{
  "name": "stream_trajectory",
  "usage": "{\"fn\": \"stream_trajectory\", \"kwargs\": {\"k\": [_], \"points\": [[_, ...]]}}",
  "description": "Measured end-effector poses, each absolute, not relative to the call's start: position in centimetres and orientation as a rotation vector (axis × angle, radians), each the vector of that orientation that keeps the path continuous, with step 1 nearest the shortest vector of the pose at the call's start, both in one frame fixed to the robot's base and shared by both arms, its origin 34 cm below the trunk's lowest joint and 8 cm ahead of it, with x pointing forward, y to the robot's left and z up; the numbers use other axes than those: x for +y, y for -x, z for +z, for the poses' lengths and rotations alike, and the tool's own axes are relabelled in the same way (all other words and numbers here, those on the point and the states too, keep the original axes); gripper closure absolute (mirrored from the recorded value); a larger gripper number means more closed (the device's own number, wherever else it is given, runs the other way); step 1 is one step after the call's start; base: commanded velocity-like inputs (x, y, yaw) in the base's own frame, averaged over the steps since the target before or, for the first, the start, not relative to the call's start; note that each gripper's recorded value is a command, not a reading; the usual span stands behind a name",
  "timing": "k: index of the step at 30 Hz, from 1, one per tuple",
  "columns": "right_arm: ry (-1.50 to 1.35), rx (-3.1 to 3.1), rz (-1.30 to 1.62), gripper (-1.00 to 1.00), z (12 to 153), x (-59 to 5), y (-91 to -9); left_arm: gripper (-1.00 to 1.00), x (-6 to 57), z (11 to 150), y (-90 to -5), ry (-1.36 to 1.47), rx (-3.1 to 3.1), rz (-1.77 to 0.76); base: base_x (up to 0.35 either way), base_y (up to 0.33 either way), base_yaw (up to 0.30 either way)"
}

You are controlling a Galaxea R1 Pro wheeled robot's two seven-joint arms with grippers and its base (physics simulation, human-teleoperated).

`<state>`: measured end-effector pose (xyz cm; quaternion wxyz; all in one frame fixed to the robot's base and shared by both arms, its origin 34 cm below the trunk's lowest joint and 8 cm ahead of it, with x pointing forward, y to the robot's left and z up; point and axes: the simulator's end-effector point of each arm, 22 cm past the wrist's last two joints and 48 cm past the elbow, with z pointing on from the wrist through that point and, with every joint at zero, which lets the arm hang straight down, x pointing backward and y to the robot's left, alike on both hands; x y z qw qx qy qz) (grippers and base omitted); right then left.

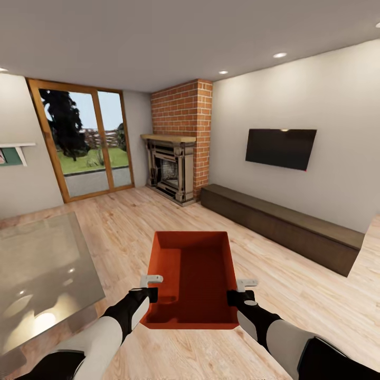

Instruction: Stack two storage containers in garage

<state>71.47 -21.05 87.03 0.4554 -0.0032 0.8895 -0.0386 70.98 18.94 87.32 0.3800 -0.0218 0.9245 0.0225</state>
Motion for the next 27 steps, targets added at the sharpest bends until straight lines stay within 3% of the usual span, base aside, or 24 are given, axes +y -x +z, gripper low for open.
{"fn": "stream_trajectory", "kwargs": {"k": [27], "points": [[0.009,2.198,-0.095,1.00,86.76,-21.09,-71.44,1.00,18.90,87.03,-70.93,0.056,2.365,0.057,0.000,0.000,0.000]]}}
